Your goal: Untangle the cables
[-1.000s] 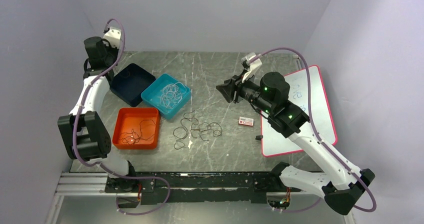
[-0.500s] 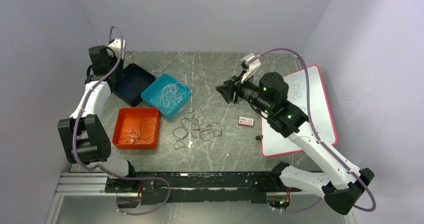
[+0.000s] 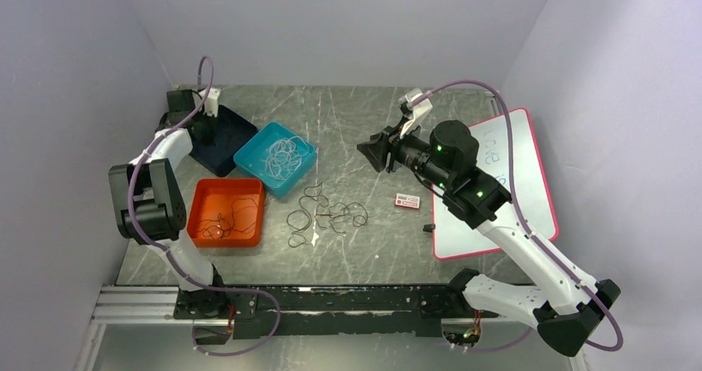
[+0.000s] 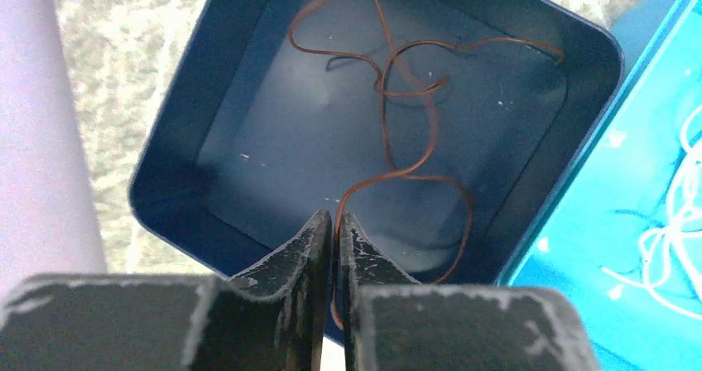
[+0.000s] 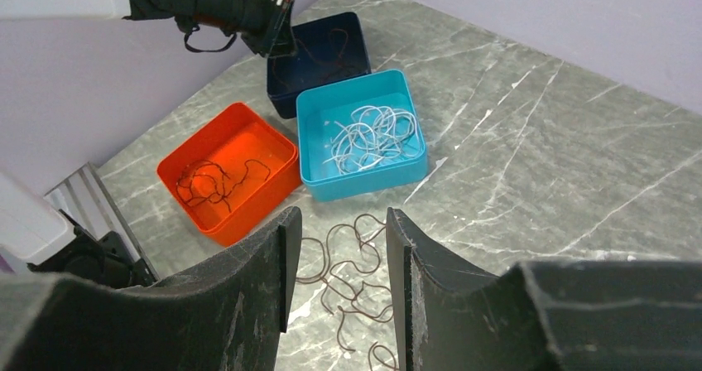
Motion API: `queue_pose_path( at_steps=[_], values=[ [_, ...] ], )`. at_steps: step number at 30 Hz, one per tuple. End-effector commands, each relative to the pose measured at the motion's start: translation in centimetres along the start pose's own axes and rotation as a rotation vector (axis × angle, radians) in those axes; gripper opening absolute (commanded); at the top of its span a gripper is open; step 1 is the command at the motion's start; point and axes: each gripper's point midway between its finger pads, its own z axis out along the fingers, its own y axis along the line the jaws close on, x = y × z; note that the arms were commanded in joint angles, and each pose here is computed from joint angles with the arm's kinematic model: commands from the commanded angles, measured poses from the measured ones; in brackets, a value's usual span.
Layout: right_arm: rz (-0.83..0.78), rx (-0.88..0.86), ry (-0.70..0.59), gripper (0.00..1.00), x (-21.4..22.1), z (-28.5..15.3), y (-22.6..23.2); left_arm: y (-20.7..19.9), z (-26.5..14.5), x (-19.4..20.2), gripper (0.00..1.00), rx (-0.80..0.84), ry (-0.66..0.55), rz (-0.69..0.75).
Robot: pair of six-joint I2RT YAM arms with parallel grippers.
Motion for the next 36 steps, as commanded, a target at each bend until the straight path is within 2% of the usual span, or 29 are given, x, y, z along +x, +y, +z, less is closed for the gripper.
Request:
queue_pose_path(
  at_steps=[1, 6, 10, 16, 25, 28, 30, 34, 36],
  values=[
    [0.011, -0.016, -0.023, 0.46, -0.4, -0.3, 0.3, 0.9, -0.2, -1.5, 0.23, -0.019, -0.013, -0.023],
    [0.011, -0.016, -0.025, 0.46, -0.6, -0.6, 0.4, 1.1, -0.7, -2.6, 0.48, -0.027, -0.037, -0.048],
    [0.017, -0.012, -0.026, 0.46, -0.6, -0.7, 0.3, 1.7, -1.6, -3.5, 0.58, -0.060, -0.055, -0.065],
    [0.026, -0.022, -0.024, 0.46, -0.5, -0.6, 0.5, 1.8, -4.0, -5.3, 0.60, -0.072, -0.112, -0.095],
    [0.077, 0.014, 0.027, 0.46, 1.3, -0.3, -0.1, 0.5, -11.8, -9.9, 0.61, -0.031, -0.304, -0.139],
    [0.122, 0.086, 0.076, 0.46, 2.9, -0.3, -1.3, -2.0, -13.9, -10.2, 0.60, 0.059, -0.360, -0.187],
    [0.160, 0.139, 0.126, 0.45, 4.7, -0.3, -2.1, -5.2, -14.7, -10.0, 0.59, 0.131, -0.368, -0.187],
    [0.220, 0.186, 0.248, 0.43, 8.8, 0.0, -2.8, -12.4, -15.6, -7.9, 0.59, 0.222, -0.322, -0.130],
    [0.237, 0.188, 0.298, 0.43, 10.6, 0.5, -2.6, -15.2, -16.2, -6.7, 0.58, 0.291, -0.314, -0.160]
  ],
)
